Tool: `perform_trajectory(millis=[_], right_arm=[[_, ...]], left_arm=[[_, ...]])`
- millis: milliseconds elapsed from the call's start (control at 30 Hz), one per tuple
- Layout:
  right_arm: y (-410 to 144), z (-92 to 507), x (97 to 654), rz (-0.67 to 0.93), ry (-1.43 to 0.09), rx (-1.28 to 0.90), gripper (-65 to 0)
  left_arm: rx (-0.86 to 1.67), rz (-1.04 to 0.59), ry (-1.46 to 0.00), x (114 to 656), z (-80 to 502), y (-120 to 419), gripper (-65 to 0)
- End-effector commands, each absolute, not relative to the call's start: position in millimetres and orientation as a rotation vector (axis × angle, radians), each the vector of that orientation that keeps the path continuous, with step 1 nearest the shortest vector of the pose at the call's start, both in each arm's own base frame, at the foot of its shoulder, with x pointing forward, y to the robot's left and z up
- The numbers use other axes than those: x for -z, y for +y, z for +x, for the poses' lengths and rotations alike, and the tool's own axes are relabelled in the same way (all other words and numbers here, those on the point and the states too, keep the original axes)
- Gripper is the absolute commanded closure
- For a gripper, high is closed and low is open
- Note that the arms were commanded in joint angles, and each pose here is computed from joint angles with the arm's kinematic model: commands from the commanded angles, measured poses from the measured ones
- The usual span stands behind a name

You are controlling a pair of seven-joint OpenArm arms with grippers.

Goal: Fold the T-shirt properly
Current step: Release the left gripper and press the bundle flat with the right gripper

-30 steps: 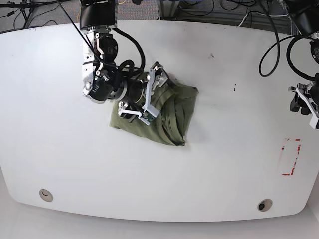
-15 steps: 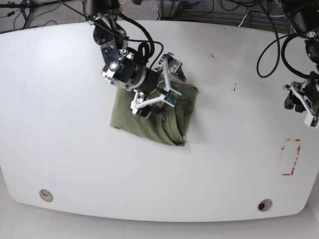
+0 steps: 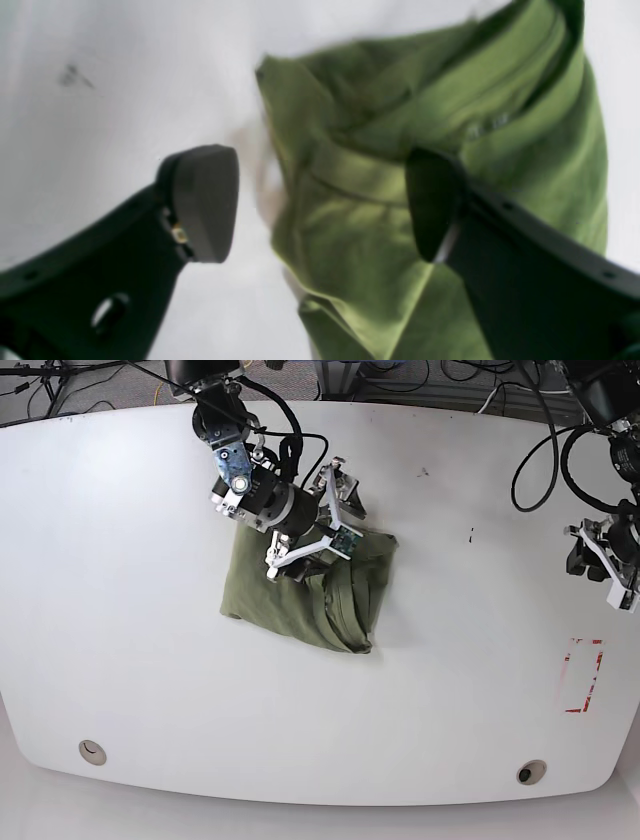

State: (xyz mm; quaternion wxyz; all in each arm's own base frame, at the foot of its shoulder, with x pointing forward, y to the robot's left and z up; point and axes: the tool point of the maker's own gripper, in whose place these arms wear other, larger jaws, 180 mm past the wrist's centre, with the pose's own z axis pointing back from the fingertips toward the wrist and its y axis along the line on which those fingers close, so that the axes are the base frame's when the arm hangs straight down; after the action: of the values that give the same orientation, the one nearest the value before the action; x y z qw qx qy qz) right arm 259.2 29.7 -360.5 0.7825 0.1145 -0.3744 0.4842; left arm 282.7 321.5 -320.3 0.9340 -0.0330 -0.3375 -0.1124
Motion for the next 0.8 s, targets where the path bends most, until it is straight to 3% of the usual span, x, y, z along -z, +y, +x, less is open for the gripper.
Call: perform_trajectory(millis=[0,600,767], right_arm=[[27.7,268.8,359.3,0.264,-0.839,-1.022,-47.2],[25.1,269.9,377.9,0.299,-0.816,-0.991,-47.2],[25.2,270.2,376.9,0.299,-0.819,-0.991,-40.1]], left_arm=[[0.242,-0.042,-0.722,307.9,287.3,327.8,-24.0],[0.24,-0.045,-0.685,318.1,275.4,328.1,-23.9],[0.24,-0.046,-0.673,321.5,271.5,328.1,-23.9]])
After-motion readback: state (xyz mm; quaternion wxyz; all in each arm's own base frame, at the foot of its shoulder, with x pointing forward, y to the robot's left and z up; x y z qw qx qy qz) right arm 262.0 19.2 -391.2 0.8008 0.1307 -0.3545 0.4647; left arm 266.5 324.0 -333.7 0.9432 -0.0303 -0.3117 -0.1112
